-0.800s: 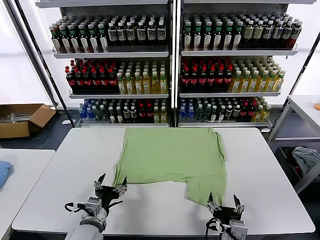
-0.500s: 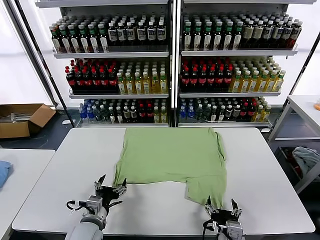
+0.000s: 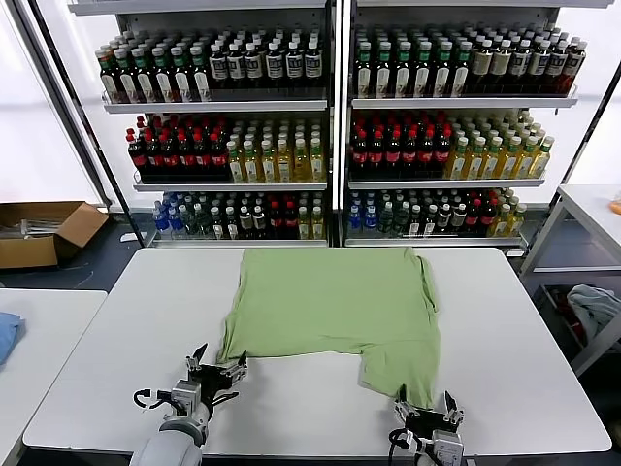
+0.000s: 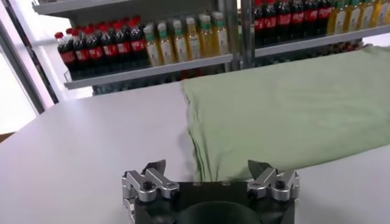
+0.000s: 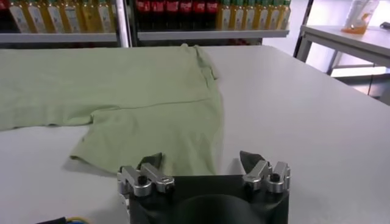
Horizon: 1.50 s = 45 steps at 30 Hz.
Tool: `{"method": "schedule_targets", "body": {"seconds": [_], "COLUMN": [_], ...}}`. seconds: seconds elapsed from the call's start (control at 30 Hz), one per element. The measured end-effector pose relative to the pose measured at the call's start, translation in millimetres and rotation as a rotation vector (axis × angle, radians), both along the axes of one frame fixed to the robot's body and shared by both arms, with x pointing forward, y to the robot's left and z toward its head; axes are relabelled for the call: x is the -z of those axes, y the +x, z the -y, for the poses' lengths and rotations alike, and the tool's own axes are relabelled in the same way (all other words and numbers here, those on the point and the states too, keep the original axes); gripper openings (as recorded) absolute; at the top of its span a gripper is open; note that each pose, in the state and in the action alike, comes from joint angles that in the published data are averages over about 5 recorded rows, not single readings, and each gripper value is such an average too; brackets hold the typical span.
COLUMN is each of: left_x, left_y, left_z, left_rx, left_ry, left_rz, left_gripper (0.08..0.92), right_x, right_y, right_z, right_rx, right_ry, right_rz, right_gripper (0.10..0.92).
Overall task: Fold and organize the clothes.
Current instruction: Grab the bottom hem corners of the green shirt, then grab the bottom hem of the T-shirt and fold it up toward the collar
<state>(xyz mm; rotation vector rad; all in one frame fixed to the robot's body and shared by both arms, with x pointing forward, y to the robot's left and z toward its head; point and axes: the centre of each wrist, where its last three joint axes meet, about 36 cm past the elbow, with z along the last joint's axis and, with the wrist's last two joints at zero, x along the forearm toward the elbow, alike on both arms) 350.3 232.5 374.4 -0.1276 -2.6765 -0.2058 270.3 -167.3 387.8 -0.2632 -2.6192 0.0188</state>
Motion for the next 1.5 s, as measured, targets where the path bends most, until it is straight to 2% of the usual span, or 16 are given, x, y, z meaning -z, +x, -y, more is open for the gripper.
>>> {"method": "schedule_targets", "body": {"seconds": [0.2,0.6,0.77,0.9,1.1,1.4,1.5], "left_x": [4,10,12,13,8,-10,-15], "left_y": [-2,3,0,-4,-10,2,12], "left_z": [2,-1,-1,0,7,8,6], "left_rx": [0.011,0.001,-0.001,-0.004,-0.003,-0.009,-0.015], "left_ry": [-0.018,-0.085,-0.103,-0.109,-0.127,-0.137,-0.147], "left_rz": [-0.021,-0.063,-0.069,-0.057,0.001,0.175,0.218], "left_gripper": [0.602,0.247,0.113,0.086,0.084,0.084,0.084], "right_x": [2,3,-1,-9,-22,-30,-33], "right_y": [-1,-5,-8,-9,-3,32,52], "right_z": [1,7,10,14,20,29,31], "right_rx": [-0.006,-0.022,-0.039,-0.054,-0.073,-0.092,-0.094], "right_ry": [-0.004,-0.011,-0.012,-0.009,-0.008,-0.015,-0.022], "right_rz": [-0.001,0.016,0.050,0.106,0.210,0.327,0.363], "right_gripper": [0.481,0.127,0.108,0.108,0.108,0.108,0.108]}}
